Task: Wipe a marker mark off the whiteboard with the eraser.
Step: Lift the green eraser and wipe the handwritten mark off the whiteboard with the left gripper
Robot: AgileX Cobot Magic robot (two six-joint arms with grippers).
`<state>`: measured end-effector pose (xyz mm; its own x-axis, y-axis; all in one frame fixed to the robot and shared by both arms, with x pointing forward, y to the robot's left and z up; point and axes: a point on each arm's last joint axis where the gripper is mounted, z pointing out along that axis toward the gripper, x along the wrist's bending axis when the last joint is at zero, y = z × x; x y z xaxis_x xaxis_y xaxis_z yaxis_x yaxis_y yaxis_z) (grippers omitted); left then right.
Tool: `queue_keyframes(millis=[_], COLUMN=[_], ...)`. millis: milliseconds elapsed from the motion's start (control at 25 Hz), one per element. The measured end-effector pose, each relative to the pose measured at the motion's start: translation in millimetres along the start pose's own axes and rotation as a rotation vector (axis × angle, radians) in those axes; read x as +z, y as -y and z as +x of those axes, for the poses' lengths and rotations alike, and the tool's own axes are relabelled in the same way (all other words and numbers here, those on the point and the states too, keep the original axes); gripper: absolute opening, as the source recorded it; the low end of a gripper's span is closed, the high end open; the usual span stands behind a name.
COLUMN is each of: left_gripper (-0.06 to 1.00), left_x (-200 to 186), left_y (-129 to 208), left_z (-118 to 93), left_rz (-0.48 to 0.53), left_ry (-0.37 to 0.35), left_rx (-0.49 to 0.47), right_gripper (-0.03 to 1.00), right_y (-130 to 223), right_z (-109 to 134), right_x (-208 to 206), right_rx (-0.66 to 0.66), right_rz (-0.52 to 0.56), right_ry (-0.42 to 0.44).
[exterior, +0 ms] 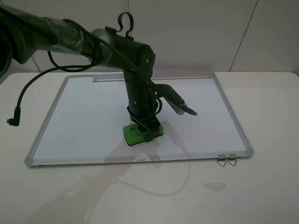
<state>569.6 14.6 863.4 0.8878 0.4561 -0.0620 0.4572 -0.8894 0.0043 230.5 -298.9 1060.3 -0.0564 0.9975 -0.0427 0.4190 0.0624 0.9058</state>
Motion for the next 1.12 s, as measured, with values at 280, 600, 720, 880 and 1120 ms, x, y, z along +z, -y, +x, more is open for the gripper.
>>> queue_keyframes(millis=[280,600,720,880,1120], left_gripper=[0.60,0.60,0.60,0.60,0.60], left_x=[-2,-4,-4,-2,0], left_y=[11,27,25,20,5], left_z=[33,63,60,48,7], left_rz=[-0.039,-0.048,-0.039,-0.004,0.041], left_ry=[-0.016,-0.020,-0.025,-0.049,-0.027], left_rx=[-0.094,-0.186,-0.172,-0.103,0.009], right_gripper=[0.81,0.81,0.81,0.81,0.81], right_y=[0,0,0,0,0], right_z=[0,0,0,0,0], right_x=[0,0,0,0,0], right_rx=[0.000,0.000,0.000,0.000,0.000], right_rz=[0.000,0.000,0.000,0.000,0.000], right_ry=[0.000,0.000,0.000,0.000,0.000])
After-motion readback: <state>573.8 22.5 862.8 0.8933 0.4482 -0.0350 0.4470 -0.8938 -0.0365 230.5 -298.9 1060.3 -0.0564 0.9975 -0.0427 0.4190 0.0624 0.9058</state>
